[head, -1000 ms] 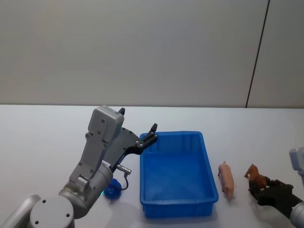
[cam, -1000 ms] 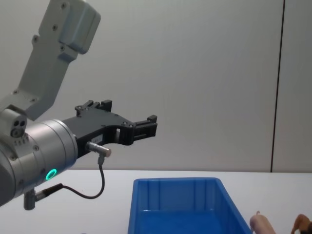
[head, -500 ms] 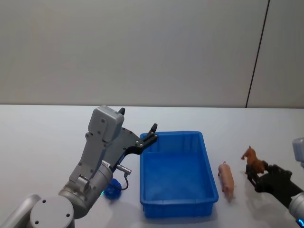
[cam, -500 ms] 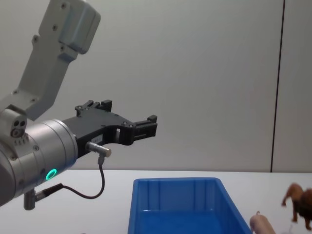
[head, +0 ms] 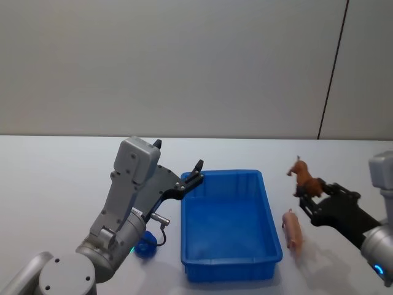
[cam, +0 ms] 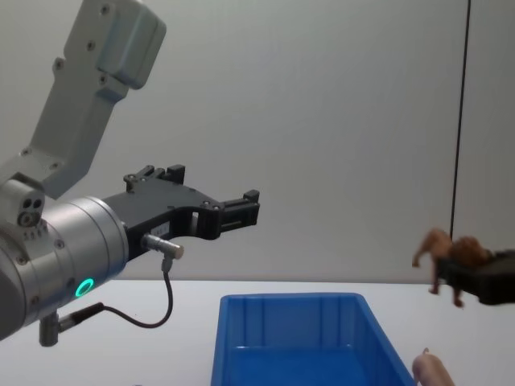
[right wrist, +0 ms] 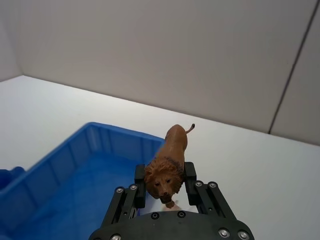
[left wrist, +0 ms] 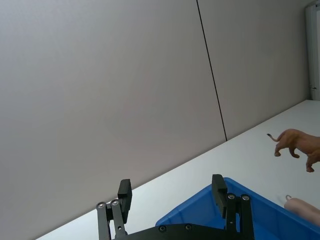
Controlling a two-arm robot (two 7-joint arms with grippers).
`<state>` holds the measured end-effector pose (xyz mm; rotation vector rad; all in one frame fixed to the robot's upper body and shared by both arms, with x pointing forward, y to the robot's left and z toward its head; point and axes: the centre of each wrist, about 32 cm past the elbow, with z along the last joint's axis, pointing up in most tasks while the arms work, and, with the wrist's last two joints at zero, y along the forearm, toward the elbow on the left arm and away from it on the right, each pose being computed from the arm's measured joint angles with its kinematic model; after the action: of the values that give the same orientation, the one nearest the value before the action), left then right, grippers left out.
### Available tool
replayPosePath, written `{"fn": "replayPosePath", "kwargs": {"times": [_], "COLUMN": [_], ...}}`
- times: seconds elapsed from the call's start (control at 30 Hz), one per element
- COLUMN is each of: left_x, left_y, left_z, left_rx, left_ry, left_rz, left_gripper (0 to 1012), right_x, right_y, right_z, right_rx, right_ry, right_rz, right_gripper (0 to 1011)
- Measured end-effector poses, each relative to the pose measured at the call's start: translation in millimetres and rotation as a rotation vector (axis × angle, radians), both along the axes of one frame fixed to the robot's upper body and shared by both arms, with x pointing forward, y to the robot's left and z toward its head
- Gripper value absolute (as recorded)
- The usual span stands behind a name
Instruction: Pick up the two dolls from the table and place them into the box.
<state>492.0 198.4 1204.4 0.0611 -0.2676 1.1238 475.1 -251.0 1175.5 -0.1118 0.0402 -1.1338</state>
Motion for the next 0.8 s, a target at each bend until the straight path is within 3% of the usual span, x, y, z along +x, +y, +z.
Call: {"fn": "replayPosePath", "kwargs": {"times": [0.33, 0.8], "left_x": [0.0, 0.0], "left_y": [0.0, 0.0], "left_z": [0.0, 0.0], "left_rx": [0.000, 0.000], "left_ry": [0.000, 0.000], "left_rz": [0.000, 0.000], "left_gripper": [1003, 1003], "right_x": [7.3, 19.0], "right_y": [24.1, 51.7], "right_z": [11.9, -2.8], "right_rx": [-0.019, -0.081], "right_ry": [0.025, 0.135], "right_rz": [0.115, 0.188], "right_gripper": [434, 443]}}
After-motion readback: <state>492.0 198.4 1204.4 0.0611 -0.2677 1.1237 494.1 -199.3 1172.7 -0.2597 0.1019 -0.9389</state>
